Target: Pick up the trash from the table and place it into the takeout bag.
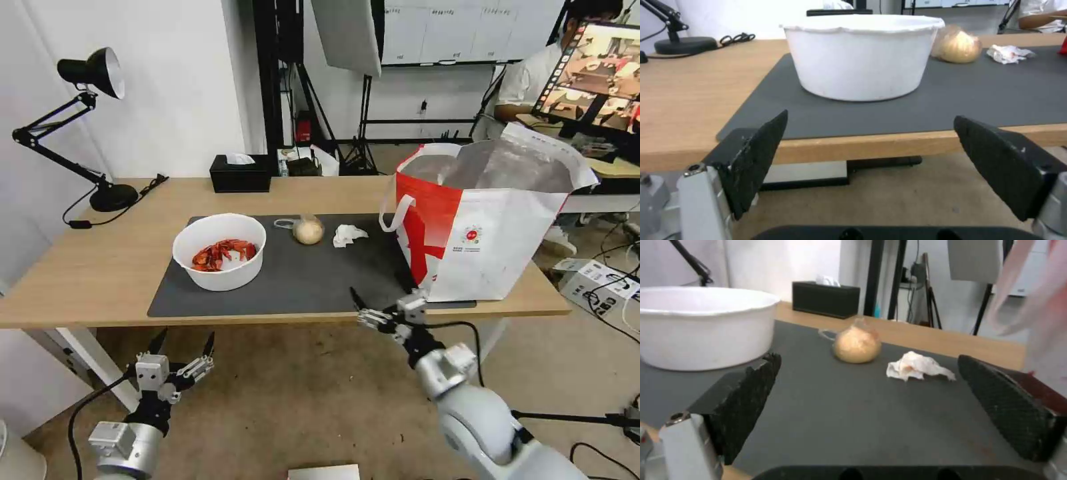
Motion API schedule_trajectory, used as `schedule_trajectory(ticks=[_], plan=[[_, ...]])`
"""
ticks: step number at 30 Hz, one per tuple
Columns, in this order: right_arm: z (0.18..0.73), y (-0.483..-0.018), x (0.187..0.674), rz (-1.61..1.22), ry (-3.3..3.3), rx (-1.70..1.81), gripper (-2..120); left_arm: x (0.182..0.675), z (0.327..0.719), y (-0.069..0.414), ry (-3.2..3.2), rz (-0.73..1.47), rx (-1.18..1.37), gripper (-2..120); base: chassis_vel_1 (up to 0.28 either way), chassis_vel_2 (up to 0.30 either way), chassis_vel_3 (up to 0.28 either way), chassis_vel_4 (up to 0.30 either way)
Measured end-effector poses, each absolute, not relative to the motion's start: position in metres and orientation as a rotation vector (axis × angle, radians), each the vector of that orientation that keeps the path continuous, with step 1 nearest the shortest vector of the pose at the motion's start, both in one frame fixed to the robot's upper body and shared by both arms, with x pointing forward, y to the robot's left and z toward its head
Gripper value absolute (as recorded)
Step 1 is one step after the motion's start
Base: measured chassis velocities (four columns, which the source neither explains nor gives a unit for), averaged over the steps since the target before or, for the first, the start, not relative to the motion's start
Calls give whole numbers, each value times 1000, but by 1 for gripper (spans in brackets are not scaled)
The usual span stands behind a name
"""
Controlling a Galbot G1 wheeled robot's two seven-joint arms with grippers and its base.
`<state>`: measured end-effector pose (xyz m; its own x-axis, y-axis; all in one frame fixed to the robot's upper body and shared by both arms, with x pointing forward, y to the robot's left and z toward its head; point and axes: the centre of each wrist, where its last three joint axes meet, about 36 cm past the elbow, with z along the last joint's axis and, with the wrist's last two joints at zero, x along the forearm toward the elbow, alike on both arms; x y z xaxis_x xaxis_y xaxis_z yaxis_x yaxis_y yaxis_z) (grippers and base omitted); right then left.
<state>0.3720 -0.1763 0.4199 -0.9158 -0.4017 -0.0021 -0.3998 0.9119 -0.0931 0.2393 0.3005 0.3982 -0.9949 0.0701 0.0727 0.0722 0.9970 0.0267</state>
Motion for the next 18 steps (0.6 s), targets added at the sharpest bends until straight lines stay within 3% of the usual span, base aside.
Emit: schedule_trajectory(ticks=[18], plan=[[458,-101,465,-97,3294,-211,100,237,398,302,-3057,-49,-99,100,0,0,0,0]])
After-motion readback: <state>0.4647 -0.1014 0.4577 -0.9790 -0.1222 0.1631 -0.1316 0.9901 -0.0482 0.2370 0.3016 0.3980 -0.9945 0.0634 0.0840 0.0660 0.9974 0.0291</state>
